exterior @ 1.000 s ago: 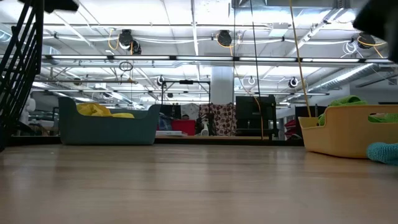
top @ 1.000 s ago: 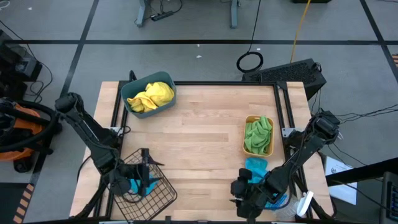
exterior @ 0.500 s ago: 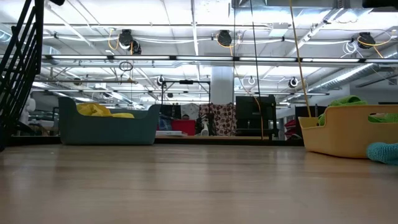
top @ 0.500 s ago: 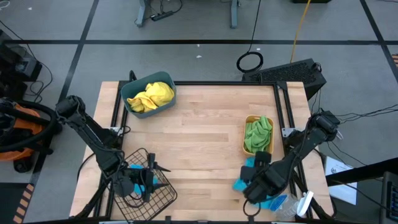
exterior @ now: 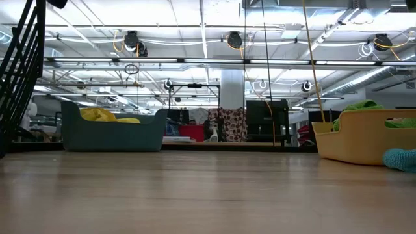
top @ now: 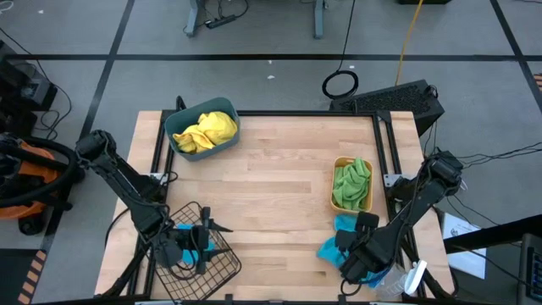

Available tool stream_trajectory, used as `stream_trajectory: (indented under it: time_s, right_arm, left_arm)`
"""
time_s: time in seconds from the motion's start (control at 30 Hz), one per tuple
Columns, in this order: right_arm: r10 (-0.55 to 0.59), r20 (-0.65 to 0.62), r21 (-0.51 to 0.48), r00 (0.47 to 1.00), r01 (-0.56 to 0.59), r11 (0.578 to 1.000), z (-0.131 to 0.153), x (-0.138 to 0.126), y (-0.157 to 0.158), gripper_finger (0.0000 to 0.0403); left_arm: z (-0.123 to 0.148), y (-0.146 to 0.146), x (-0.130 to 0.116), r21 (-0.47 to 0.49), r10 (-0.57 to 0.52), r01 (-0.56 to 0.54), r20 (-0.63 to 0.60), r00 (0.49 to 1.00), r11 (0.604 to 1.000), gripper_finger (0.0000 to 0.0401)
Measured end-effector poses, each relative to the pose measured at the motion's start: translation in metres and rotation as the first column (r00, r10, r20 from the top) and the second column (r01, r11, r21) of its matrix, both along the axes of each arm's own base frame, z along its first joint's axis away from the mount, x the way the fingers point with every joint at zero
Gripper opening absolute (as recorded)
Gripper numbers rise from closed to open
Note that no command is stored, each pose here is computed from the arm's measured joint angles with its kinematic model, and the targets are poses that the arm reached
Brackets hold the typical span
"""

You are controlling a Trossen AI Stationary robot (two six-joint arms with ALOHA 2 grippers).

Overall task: Sort microfiber towel by color & place in baskets
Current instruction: Roll lower right blue towel

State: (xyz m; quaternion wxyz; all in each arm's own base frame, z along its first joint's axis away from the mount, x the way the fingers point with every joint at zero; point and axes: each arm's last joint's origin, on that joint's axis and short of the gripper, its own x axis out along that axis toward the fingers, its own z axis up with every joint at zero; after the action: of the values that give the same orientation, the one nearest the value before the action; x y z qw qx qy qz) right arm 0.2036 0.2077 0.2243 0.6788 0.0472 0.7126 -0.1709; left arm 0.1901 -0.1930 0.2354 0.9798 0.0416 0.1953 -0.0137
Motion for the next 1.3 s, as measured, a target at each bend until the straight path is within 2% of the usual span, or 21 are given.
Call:
stream_trajectory:
  time_s: [0.2, 0.3, 0.4, 0.53, 0.6, 0.67, 0.87, 0.97, 1.1, 1.2, 1.3]
  right_arm:
    - [-0.035, -0.063, 0.027, 0.997, 0.037, 0.999, -0.022, -0.006, -0.004, 0.024]
    - [-0.039, -0.08, 0.045, 0.996, 0.042, 0.998, -0.033, -0.009, -0.006, 0.0224]
    - [-0.042, -0.097, 0.05, 0.994, 0.047, 0.998, -0.037, -0.011, -0.007, 0.0184]
    - [-0.042, -0.096, 0.057, 0.994, 0.048, 0.997, -0.035, -0.01, -0.006, 0.0093]
    - [-0.036, -0.08, 0.069, 0.996, 0.042, 0.997, -0.032, -0.007, -0.004, 0.004]
    - [-0.025, -0.044, 0.07, 0.999, 0.028, 0.997, -0.026, -0.004, -0.002, 0.0012]
    - [0.037, 0.176, 0.028, 0.984, -0.042, 0.999, 0.007, 0.014, 0.009, 0.0011]
    - [0.1, 0.305, -0.023, 0.947, -0.097, 0.995, 0.028, 0.023, 0.013, 0.0004]
    - [0.226, 0.46, -0.158, 0.859, -0.171, 0.973, 0.055, 0.033, 0.017, 0.0004]
    - [0.361, 0.526, -0.287, 0.77, -0.238, 0.928, 0.07, 0.04, 0.02, 0.0003]
    - [0.502, 0.542, -0.445, 0.674, -0.276, 0.852, 0.082, 0.047, 0.022, 0.0003]
  left_arm:
    - [0.002, -0.001, 0.001, -0.021, 0.004, -0.004, 0.02, 1.0, 1.0, 0.0244]
    - [0.003, -0.001, 0.001, -0.027, 0.006, -0.005, 0.026, 1.0, 1.0, 0.0244]
    - [0.003, -0.001, 0.002, -0.026, 0.006, -0.006, 0.025, 1.0, 1.0, 0.0244]
    - [0.003, -0.001, 0.002, -0.031, 0.008, -0.007, 0.029, 1.0, 1.0, 0.0244]
    - [0.004, -0.001, 0.002, -0.033, 0.012, -0.01, 0.034, 0.999, 0.999, 0.0244]
    - [0.005, 0.0, 0.003, -0.036, 0.023, -0.021, 0.046, 0.999, 0.999, 0.0244]
    - [0.005, 0.006, 0.009, -0.034, 0.061, -0.059, 0.053, 0.997, 0.998, 0.0244]
    - [0.005, 0.011, 0.014, -0.039, 0.089, -0.087, 0.054, 0.995, 0.995, 0.0244]
    - [0.007, 0.017, 0.02, -0.059, 0.122, -0.118, 0.069, 0.99, 0.991, 0.0244]
    - [0.007, 0.018, 0.026, -0.074, 0.14, -0.133, 0.087, 0.986, 0.988, 0.0244]
    - [0.004, 0.016, 0.032, -0.058, 0.134, -0.129, 0.108, 0.985, 0.99, 0.0244]
